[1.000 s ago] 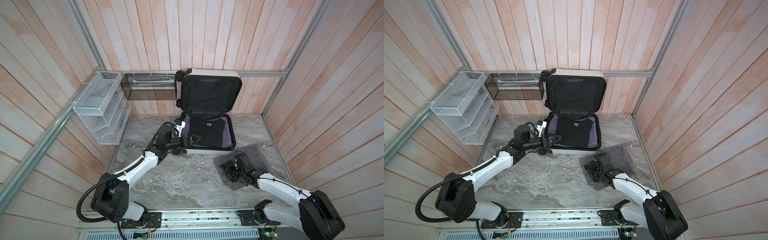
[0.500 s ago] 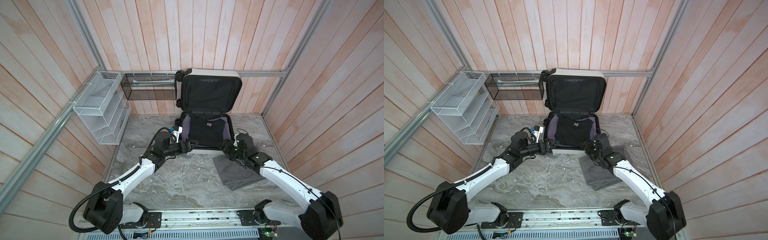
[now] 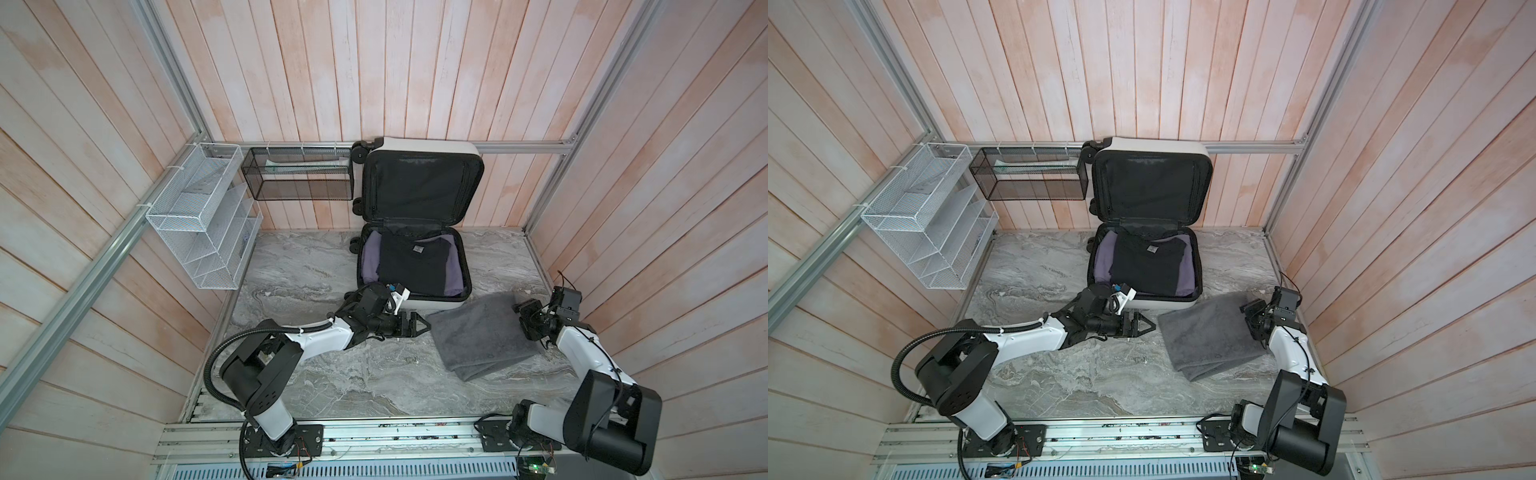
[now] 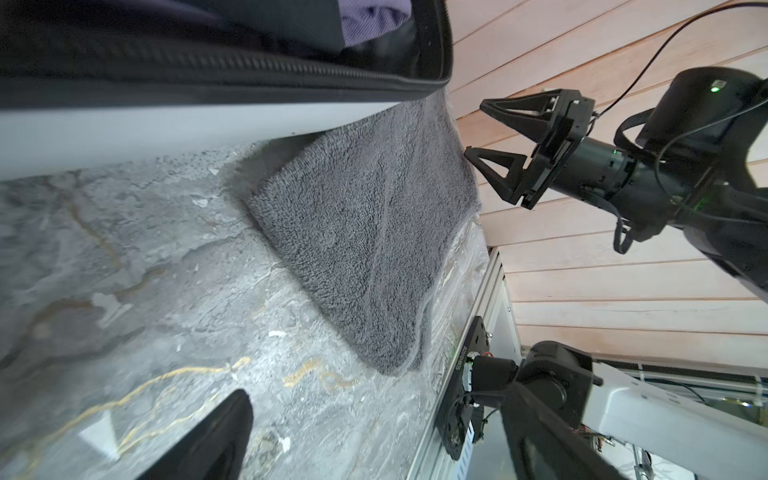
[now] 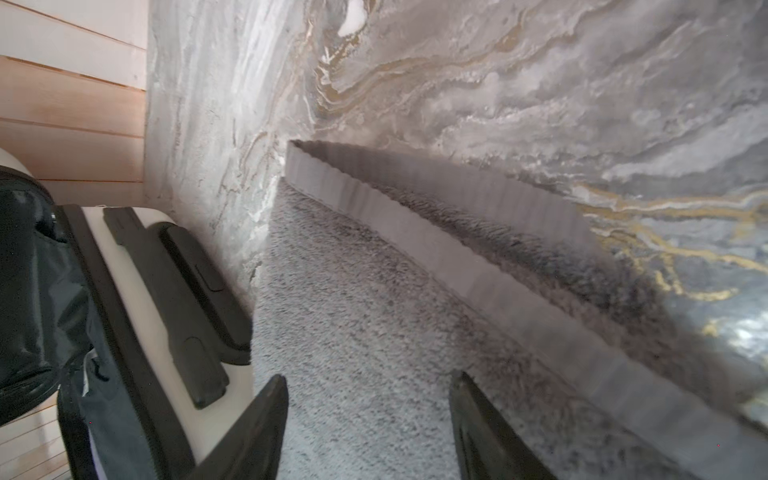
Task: Pack the luggage
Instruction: 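Drag the grey towel's edge toward the suitcase with the right gripper while the left lowers, then grasp the grey towel's corner nearest the left gripper and straighten it with both grippers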
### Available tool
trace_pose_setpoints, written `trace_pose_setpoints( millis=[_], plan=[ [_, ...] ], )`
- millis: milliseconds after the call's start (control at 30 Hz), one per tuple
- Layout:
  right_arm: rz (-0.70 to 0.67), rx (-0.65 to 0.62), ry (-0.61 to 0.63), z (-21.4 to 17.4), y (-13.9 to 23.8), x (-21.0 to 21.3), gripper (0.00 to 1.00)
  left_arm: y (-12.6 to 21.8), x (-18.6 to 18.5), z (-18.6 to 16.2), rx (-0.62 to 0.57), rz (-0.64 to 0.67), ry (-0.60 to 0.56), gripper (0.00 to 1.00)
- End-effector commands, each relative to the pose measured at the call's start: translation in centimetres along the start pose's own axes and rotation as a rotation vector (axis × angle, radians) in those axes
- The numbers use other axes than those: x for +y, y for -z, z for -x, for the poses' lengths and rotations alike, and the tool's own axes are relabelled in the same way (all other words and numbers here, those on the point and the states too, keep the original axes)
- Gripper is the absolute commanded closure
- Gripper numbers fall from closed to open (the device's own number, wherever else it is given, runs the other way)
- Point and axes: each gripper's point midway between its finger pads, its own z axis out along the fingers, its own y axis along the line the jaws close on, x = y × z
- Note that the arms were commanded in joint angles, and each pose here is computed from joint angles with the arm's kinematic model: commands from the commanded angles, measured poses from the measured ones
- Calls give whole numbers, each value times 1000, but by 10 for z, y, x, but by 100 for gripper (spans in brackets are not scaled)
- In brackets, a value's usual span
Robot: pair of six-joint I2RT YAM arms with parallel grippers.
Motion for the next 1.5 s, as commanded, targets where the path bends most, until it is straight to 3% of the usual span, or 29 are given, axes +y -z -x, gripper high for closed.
trace_pose_setpoints(
  millis=[0, 333, 933, 1100, 1200, 1367, 1433, 1467],
  plan=[
    [1, 50, 39, -4, -9, -4, 38, -15, -11, 15, -29, -25, -62, 7],
    [-38, 67, 3, -7, -22, -32, 38, -54, 9, -7, 45, 4, -23, 12],
    [-56, 84, 0, -12, -28, -44, 38, -102, 11, -24, 102, -54, 34, 21],
    [-61, 86, 1, -12, -30, -45, 38, -109, 7, -27, 101, -81, 35, 36],
    [-59, 85, 4, -11, -29, -44, 38, -110, 8, -27, 92, -86, 39, 52],
    [-28, 92, 40, -10, -25, -35, 38, -106, 6, -24, 80, -77, 24, 88],
    [3, 97, 74, -10, -21, -27, 38, -99, 8, -23, 78, -63, 22, 99],
    [21, 100, 91, -10, -17, -22, 38, -94, 10, -23, 77, -57, 23, 100]
  ],
)
